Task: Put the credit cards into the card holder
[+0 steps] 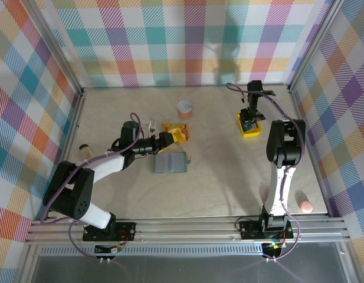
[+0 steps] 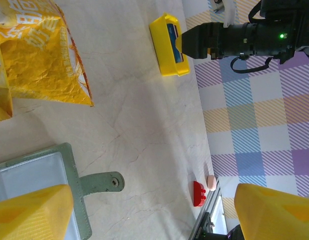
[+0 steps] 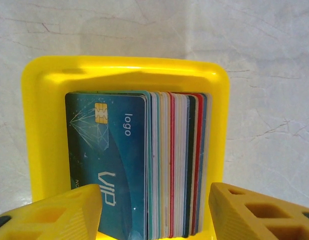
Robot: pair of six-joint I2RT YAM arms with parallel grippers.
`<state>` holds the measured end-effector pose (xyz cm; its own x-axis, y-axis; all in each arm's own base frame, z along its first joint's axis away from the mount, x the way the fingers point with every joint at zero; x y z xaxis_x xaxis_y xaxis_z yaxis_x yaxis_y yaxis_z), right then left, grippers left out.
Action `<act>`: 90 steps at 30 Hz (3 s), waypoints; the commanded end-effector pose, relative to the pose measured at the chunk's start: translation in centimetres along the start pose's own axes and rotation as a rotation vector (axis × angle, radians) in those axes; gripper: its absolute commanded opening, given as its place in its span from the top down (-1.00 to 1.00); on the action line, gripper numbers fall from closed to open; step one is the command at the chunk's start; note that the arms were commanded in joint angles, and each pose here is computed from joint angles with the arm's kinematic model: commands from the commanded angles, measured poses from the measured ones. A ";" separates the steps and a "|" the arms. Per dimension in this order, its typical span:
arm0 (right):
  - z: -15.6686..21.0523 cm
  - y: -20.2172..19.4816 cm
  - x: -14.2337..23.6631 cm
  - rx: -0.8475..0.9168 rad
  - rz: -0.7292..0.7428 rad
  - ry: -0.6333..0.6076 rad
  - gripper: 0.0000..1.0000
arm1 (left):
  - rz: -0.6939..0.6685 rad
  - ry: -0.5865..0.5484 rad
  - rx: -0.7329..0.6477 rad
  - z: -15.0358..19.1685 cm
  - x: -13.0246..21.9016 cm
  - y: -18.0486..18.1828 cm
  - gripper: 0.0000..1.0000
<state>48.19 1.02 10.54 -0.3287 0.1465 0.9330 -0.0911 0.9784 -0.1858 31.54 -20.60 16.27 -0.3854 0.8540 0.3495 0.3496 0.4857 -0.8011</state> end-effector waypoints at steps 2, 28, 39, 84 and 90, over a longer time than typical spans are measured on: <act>-0.4 0.2 0.1 0.024 0.012 0.003 -0.19 | 0.020 0.007 -0.031 0.0 0.2 -1.0 -0.67; -0.8 -0.1 -1.8 0.063 0.075 0.026 0.09 | 0.021 0.011 -0.040 -0.2 0.5 -1.6 -0.63; -1.8 -0.4 -1.0 0.042 0.086 -0.025 0.55 | 0.015 0.014 -0.041 -0.1 0.6 -1.5 -0.61; -0.9 -2.3 -1.1 0.001 0.090 0.001 0.02 | 0.017 0.034 -0.047 0.2 -0.1 -2.0 -0.55; -1.0 -2.5 -1.9 0.018 0.101 0.009 -0.11 | 0.017 0.035 -0.048 0.2 -0.1 -2.0 -0.54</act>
<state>49.74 -1.23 9.91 -0.3440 0.2302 0.9103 -0.0604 0.9620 -0.2661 30.61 -21.17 16.12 -0.3513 0.8557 0.3799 0.3475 0.4959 -0.7958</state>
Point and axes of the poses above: each hand's point on the last joint's axis, 136 mm out from that joint toward the fingers, its own x axis back along the fingers, its own y axis along the line the jaws close on, z = x × y, the point moved 4 cm from there along x, back along the fingers, and after that the axes turned 8 degrees about -x, right-handed, at the moved point
